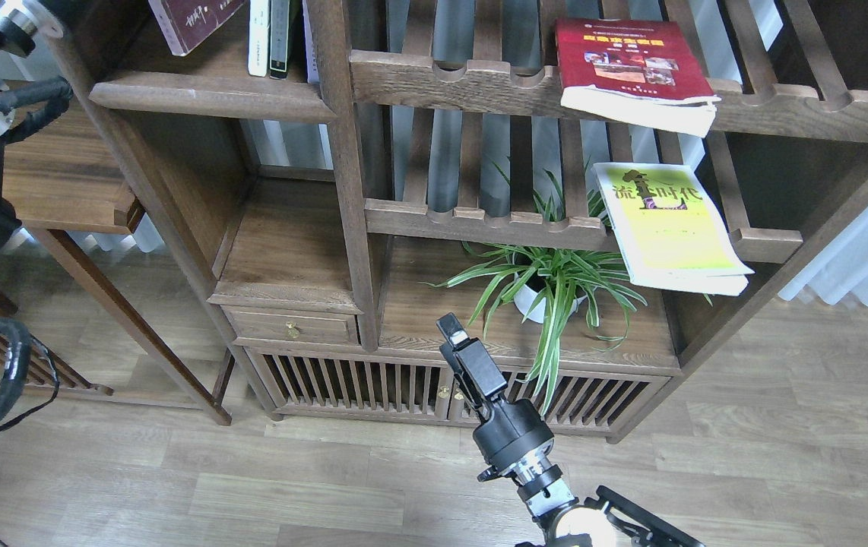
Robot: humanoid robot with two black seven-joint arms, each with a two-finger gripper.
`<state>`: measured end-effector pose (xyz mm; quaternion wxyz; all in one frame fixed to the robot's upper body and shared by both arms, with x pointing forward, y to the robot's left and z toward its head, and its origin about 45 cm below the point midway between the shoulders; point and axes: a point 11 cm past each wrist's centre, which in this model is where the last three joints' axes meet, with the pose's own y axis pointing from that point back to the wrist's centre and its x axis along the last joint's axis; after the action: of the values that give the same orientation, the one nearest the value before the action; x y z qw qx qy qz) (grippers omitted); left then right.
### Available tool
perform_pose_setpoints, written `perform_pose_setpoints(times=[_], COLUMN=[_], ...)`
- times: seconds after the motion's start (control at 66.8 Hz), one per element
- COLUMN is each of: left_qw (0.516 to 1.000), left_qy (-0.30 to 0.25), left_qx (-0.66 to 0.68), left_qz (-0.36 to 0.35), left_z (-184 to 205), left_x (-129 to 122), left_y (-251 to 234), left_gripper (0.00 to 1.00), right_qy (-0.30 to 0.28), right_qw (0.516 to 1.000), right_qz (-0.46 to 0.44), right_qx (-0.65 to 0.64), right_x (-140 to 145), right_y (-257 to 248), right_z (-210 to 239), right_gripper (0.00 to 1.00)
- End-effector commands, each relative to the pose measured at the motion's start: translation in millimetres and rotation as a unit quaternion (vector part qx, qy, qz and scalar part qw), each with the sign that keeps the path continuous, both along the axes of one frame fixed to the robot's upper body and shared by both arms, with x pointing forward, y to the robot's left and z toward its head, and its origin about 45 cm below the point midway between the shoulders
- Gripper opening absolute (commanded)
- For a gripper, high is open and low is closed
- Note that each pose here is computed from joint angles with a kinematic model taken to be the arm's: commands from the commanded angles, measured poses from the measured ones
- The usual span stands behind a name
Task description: Organize books on shelf
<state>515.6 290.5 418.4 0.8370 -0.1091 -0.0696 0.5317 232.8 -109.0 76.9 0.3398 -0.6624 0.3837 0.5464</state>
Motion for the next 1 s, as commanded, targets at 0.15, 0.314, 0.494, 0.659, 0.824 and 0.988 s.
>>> perform_pose_setpoints(times=[0.15,0.314,0.494,0.659,0.824,0.988], left_qw=[1.0,1.0,1.0,1.0,1.0,1.0], left_qy=[0.007,0.008,-0.002,0.002,0.0,-0.001], left_qx=[-0.01,-0.006,0.002,0.008,0.005,-0.011], left_qz=[0.013,0.015,0.017,0.017,0.011,0.007], left_z=[-12.6,-18.4,-17.0,-19.4,-19.4,-20.5], left_x=[3.8,6.9,13.3,16.7,16.9,17.9], left_y=[9.2,8.0,4.8,1.9,-4.3,-8.9], left_gripper=[0.06,0.05,0.06,0.06,0.06,0.06], right_qy=[0.0,0.004,0.007,0.012,0.011,0.01], right_qw=[1.0,1.0,1.0,1.0,1.0,1.0], right_qz=[0.0,-0.002,-0.003,-0.005,-0.007,-0.006], right_qx=[0.0,0.0,0.0,0.002,0.002,0.003], right_x=[-0.2,-2.9,-4.4,-8.0,-7.5,-7.3], right_y=[0.1,-0.8,-1.2,-1.9,-2.8,-2.0], right_z=[-0.1,-2.2,-3.4,-5.4,-5.0,-4.3], right_gripper=[0.96,0.96,0.96,0.96,0.96,0.96])
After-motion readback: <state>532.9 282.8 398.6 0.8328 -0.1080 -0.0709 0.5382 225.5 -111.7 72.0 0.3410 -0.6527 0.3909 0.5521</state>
